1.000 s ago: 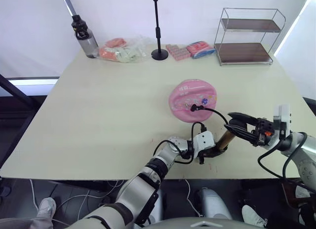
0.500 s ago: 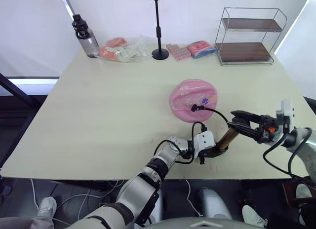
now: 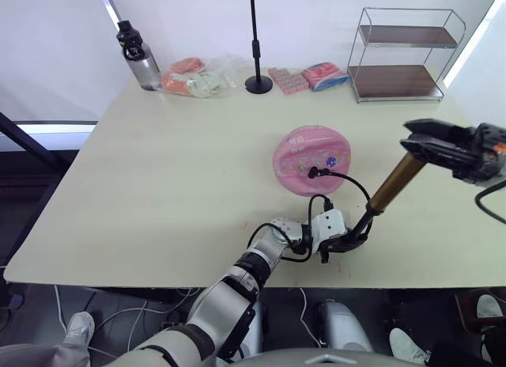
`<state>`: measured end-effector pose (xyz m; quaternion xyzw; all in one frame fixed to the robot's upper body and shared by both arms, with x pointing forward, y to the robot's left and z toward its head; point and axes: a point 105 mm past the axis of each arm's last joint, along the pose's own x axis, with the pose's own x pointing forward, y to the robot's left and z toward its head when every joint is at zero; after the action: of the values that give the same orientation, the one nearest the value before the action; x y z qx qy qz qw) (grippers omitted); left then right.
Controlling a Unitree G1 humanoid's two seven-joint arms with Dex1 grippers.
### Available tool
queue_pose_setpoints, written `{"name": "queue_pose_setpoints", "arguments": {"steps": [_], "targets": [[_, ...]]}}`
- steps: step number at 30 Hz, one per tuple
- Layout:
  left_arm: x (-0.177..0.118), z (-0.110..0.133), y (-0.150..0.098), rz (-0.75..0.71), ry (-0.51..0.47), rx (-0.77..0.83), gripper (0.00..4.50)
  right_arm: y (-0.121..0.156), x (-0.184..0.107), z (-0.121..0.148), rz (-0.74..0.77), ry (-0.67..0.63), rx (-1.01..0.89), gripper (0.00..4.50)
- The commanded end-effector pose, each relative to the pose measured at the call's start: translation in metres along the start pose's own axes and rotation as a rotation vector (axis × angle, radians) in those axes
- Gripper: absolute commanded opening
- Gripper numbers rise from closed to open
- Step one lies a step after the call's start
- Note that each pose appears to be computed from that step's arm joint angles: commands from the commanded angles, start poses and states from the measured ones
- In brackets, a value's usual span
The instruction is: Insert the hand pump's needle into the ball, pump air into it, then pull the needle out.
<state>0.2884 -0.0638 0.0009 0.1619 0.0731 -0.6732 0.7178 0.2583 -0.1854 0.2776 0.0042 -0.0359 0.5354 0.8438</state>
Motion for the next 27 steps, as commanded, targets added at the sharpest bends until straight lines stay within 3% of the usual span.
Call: {"name": "queue_pose_setpoints", "arguments": {"steps": [1, 5, 9, 15, 22, 27], "targets": [[-0.006, -0.029, -0.012, -0.037, 0.096, -0.049, 1.08, 0.002, -0.011, 0.048, -0.053, -0.088, -0.144, 1.75], [-0.006, -0.029, -0.012, -0.035, 0.097, -0.046, 1.08, 0.005, -0.01, 0.056, -0.04, -0.083, -0.131, 1.75], [-0.006, -0.029, -0.011, -0.028, 0.095, -0.05, 1.08, 0.003, -0.008, 0.039, -0.043, -0.023, -0.092, 1.75], [-0.006, -0.031, -0.014, -0.035, 0.095, -0.053, 1.08, -0.001, 0.002, -0.037, -0.053, 0.103, 0.044, 1.75], [-0.006, -0.032, -0.014, -0.027, 0.096, -0.057, 1.08, -0.001, 0.001, -0.114, -0.085, 0.201, 0.079, 1.75], [-0.006, -0.033, -0.014, -0.025, 0.097, -0.062, 1.08, -0.004, -0.002, -0.146, -0.121, 0.218, 0.071, 1.75]]}}
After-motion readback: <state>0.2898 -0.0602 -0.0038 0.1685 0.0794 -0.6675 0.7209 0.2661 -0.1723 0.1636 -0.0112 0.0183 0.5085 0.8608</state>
